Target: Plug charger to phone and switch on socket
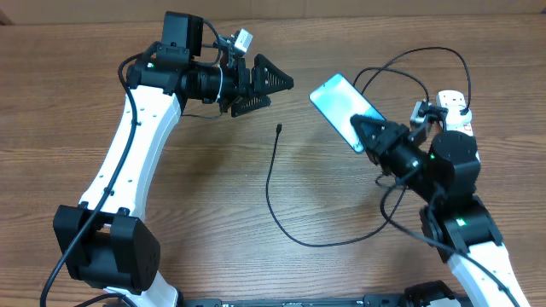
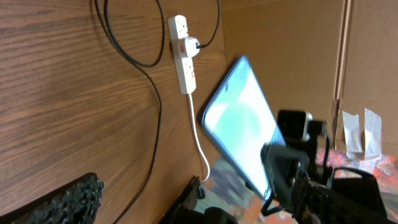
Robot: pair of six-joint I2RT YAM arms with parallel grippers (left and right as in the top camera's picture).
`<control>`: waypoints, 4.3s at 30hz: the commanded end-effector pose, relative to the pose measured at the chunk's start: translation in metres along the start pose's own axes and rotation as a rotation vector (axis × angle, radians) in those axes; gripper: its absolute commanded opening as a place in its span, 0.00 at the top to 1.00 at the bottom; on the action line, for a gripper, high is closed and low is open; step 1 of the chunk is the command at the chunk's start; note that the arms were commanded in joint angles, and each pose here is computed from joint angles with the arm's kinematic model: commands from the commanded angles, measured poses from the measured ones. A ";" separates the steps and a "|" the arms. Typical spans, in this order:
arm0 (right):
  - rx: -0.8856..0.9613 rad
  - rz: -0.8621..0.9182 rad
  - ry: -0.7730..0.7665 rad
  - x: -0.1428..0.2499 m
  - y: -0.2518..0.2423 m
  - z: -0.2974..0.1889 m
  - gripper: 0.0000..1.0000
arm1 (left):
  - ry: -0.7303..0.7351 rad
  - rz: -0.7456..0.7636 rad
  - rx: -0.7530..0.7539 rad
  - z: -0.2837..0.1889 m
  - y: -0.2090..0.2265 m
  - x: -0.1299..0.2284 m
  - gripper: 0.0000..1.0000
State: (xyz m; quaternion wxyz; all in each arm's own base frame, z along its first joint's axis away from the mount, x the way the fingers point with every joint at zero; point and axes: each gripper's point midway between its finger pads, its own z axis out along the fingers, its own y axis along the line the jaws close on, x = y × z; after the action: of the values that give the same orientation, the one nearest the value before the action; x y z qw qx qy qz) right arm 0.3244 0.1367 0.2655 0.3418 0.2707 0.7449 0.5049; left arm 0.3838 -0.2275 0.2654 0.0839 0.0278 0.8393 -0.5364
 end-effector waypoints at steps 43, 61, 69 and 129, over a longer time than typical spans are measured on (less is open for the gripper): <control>-0.343 0.360 -0.080 0.002 0.074 0.079 0.96 | -0.134 -0.164 0.179 0.035 -0.051 -0.058 0.41; -0.345 0.359 -0.039 0.015 0.078 0.081 0.96 | -0.106 -0.187 0.167 0.041 -0.049 -0.050 0.66; -0.346 0.387 -0.028 0.017 0.078 0.081 0.96 | -0.116 -0.188 0.158 0.043 -0.049 -0.051 0.75; -0.311 0.409 0.032 0.033 0.073 0.084 0.96 | -0.172 -0.214 0.141 0.042 -0.046 -0.061 0.96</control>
State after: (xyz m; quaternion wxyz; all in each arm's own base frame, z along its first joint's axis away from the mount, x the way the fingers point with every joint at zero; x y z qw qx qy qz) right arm 0.3893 0.2125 0.2891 0.2721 0.4096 0.5687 0.6594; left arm 0.4415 -0.2764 0.2994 0.0875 -0.1109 0.7866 -0.6011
